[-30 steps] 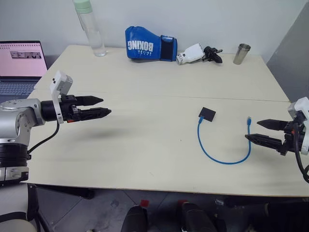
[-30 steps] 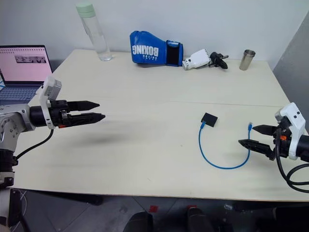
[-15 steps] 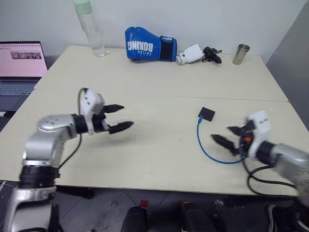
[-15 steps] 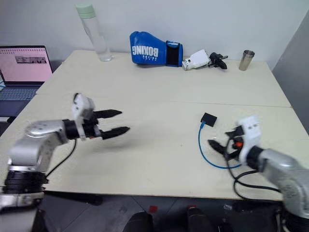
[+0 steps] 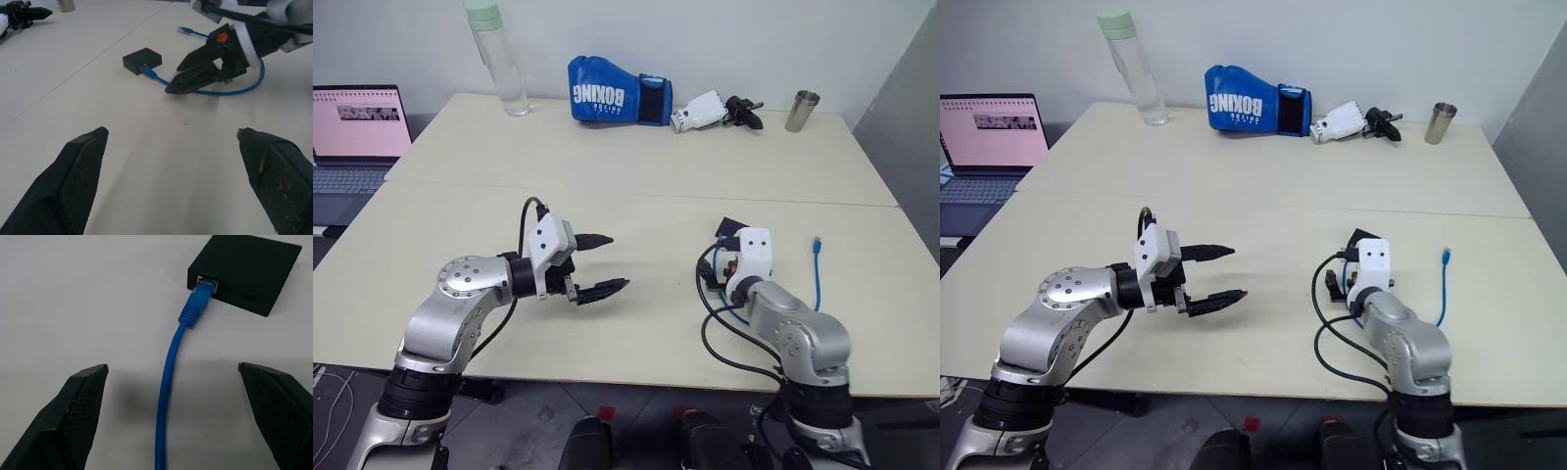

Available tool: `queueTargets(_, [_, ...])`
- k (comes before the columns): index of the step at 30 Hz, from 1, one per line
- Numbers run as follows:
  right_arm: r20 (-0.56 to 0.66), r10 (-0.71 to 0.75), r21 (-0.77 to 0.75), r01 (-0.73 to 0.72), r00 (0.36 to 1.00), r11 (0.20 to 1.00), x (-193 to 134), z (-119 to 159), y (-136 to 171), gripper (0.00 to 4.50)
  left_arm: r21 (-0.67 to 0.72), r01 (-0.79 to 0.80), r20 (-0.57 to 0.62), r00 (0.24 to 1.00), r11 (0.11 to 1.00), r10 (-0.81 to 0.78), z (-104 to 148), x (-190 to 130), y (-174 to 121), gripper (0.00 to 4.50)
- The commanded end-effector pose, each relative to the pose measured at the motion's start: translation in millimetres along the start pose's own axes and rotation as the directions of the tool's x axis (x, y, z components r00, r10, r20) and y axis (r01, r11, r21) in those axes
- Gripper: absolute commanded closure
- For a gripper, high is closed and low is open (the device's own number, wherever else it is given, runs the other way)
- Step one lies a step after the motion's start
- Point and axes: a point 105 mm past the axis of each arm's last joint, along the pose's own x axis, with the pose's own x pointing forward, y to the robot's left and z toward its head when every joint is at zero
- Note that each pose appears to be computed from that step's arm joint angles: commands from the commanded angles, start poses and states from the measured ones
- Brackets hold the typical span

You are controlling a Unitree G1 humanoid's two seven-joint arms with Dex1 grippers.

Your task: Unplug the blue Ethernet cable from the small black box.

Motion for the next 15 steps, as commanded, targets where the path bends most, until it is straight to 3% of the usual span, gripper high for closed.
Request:
queueTargets(1, [0.041,-0.08,-0.019,0.081,0.996,0.997,16.0,3.9,-8.8,0.0,0.053,-0.007,0.029,1.0,0.999,0.006,14.0,1.6,-1.5,0.01])
queueTargets(6, [0.049,-0.057,-0.052,0.059,0.997,0.997,29.4,-2.8,3.6,0.0,0.055,-0.026,0.026,0.999,0.998,0.025,13.3,0.9,1.1,0.01])
queueTargets(9, [0.046,-0.072,-0.065,0.075,0.996,0.995,34.7,-10.9,4.2,0.47,0.049,-0.039,0.028,0.999,0.998,0.038,13.2,0.1,1.9,0.0])
queueTargets(15, [0.053,-0.11,-0.082,0.114,0.993,0.99,42.1,-18.2,-2.7,2.06,0.047,-0.043,0.025,0.999,0.998,0.041,13.5,0.4,-0.7,0.0])
